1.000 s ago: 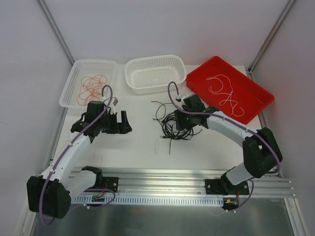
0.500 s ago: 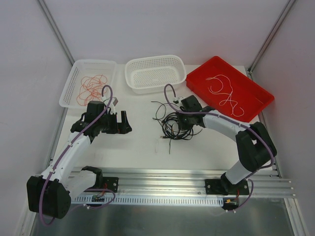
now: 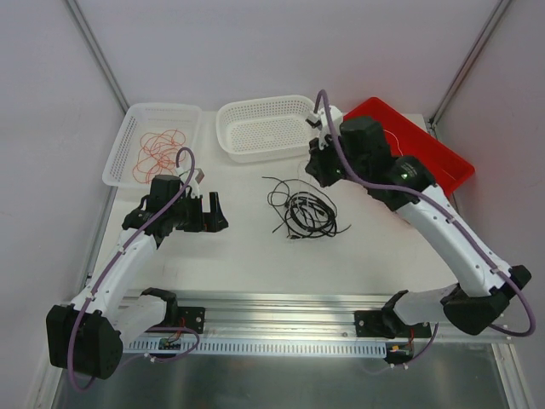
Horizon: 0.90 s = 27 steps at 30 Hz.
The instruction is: Untangle the cables
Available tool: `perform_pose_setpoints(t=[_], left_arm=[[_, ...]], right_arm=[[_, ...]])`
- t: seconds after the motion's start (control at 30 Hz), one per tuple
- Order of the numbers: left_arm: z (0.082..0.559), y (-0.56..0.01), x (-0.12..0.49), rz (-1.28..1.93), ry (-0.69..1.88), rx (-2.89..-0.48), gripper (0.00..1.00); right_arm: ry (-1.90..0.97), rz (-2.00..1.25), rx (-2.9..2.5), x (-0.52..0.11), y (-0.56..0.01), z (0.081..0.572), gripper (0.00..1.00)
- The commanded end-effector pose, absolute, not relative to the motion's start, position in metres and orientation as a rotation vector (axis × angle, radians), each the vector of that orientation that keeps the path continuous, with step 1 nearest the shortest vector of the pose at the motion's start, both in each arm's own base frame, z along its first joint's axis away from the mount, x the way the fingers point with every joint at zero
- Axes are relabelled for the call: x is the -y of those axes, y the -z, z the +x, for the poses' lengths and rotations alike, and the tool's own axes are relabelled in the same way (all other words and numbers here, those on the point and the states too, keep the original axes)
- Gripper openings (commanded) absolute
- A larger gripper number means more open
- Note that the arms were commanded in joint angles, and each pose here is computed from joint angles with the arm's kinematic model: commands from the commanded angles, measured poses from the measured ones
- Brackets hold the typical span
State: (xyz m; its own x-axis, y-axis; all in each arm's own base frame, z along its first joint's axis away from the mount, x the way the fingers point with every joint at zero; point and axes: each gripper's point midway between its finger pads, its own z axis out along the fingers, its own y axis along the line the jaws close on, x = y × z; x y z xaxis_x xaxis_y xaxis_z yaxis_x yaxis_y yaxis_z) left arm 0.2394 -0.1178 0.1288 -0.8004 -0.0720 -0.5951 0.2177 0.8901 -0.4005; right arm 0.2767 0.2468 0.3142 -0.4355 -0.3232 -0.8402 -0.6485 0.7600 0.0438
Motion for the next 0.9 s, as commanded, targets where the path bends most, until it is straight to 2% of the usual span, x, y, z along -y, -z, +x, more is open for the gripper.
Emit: perform_pose_setpoints(t=[0.0,0.03,0.23,0.37,0.57,0.87], left_arm=[[0.242,-0.136,0.118,0.136,0.607,-2.395,0.99],[0.243,-0.136,0.118,0.137,0.609,-2.394,0.99],[0.242,-0.134,0.118,0.135,0.603,-2.398,0.99],[0.242,-0.135,0.118,0.136,0.603,-2.395,0.99],[0.242,-0.135,0.117,0.134,0.599,-2.397,0.99],[0.242,-0.135,0.117,0.133,0.602,-2.397,0.99]], right_arm=[[-0.455,-0.734,-1.917,-0.234,-0.385,0.255,0.01],[-0.491,-0.714,-1.843,-0.234,-0.419,0.249,0.01],[-0.682,-0.617,-1.539,-0.231,-0.519,0.220,0.01],[-0.623,-0.493,-1.442,-0.210,-0.543,0.226,0.01],[-0.445,-0.375,-1.401,-0.179,-0.558,0.244,0.01],[-0.083,-0.179,-1.534,-0.123,-0.521,0.304,0.01]])
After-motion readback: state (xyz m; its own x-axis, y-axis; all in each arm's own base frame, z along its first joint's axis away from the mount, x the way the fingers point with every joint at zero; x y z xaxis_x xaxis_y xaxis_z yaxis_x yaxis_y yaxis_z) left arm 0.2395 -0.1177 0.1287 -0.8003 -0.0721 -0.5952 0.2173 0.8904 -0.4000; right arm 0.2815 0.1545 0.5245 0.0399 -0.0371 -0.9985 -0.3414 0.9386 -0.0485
